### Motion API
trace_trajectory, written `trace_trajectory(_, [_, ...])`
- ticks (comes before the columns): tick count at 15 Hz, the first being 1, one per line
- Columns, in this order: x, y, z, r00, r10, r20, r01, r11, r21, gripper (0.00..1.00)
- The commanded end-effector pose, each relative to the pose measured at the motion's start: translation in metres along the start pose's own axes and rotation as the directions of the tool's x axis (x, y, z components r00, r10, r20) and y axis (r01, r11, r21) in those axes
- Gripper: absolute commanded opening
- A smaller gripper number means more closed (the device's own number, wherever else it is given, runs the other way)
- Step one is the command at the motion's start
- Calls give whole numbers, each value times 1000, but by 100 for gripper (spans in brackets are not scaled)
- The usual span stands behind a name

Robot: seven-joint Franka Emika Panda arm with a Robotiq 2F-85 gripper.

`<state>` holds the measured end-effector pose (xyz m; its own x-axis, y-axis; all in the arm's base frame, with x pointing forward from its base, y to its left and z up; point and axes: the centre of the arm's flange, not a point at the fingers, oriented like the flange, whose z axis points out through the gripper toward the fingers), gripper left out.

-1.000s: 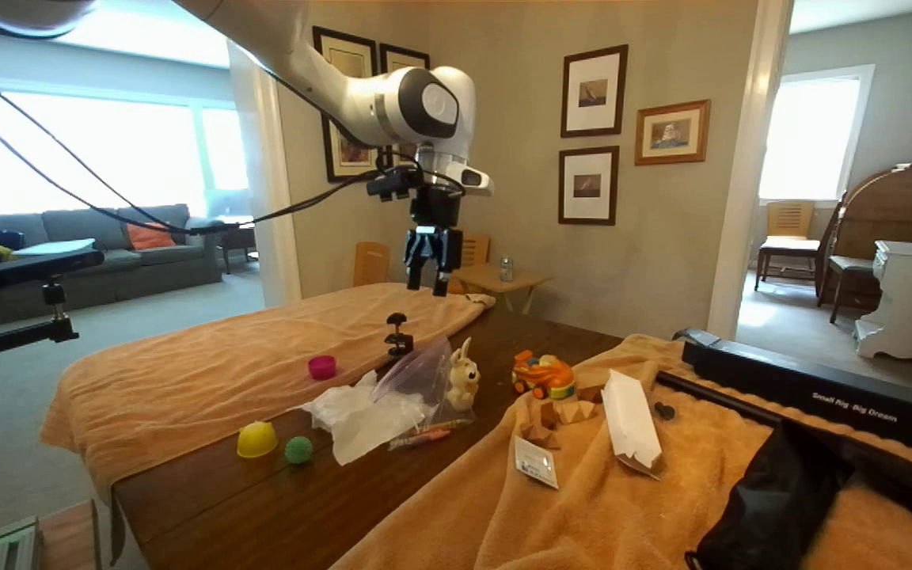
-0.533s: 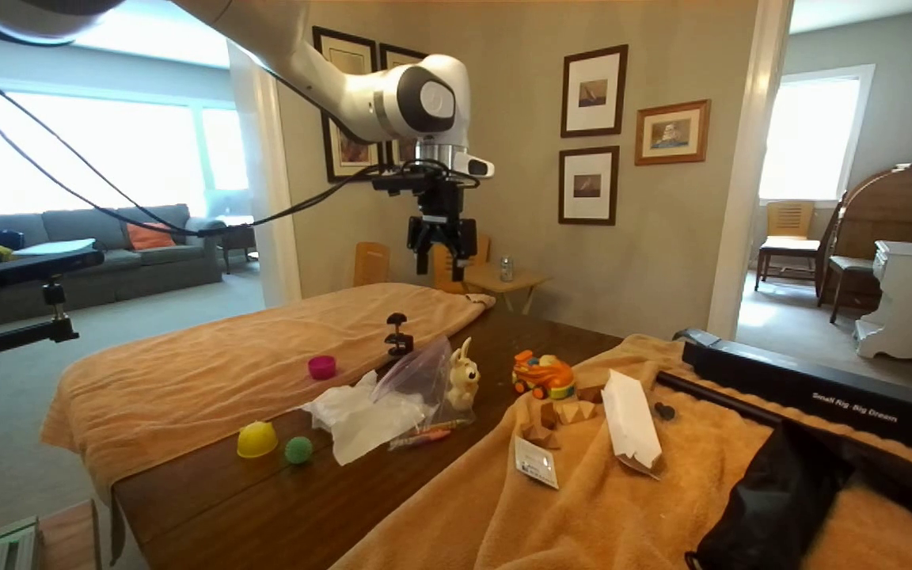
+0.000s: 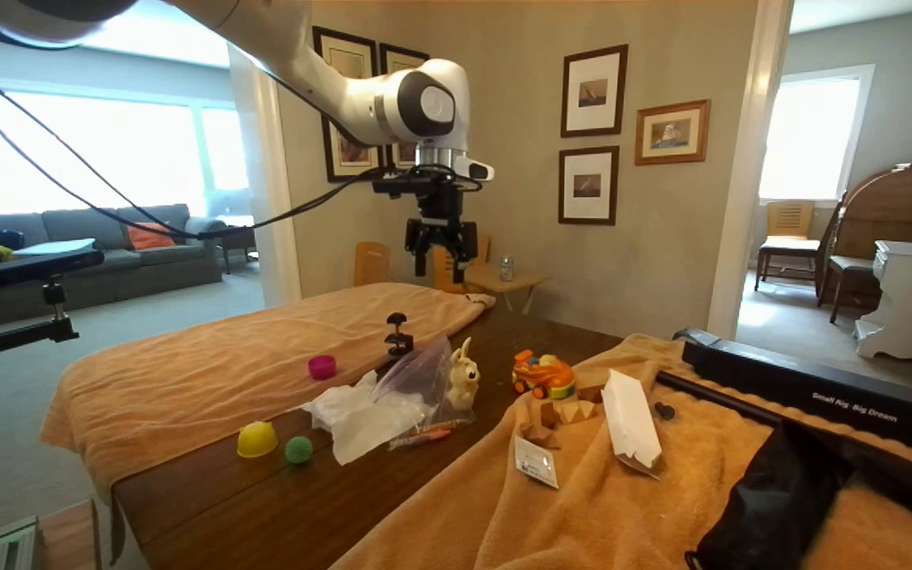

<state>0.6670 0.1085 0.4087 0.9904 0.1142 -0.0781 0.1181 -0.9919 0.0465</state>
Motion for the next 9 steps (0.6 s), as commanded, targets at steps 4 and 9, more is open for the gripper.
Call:
trace_trajectory(4, [25, -15, 38, 937, -343, -74, 346, 938, 36, 100])
trace_trajectory(9, [28, -16, 57, 827, -552, -110, 561, 823, 89, 100])
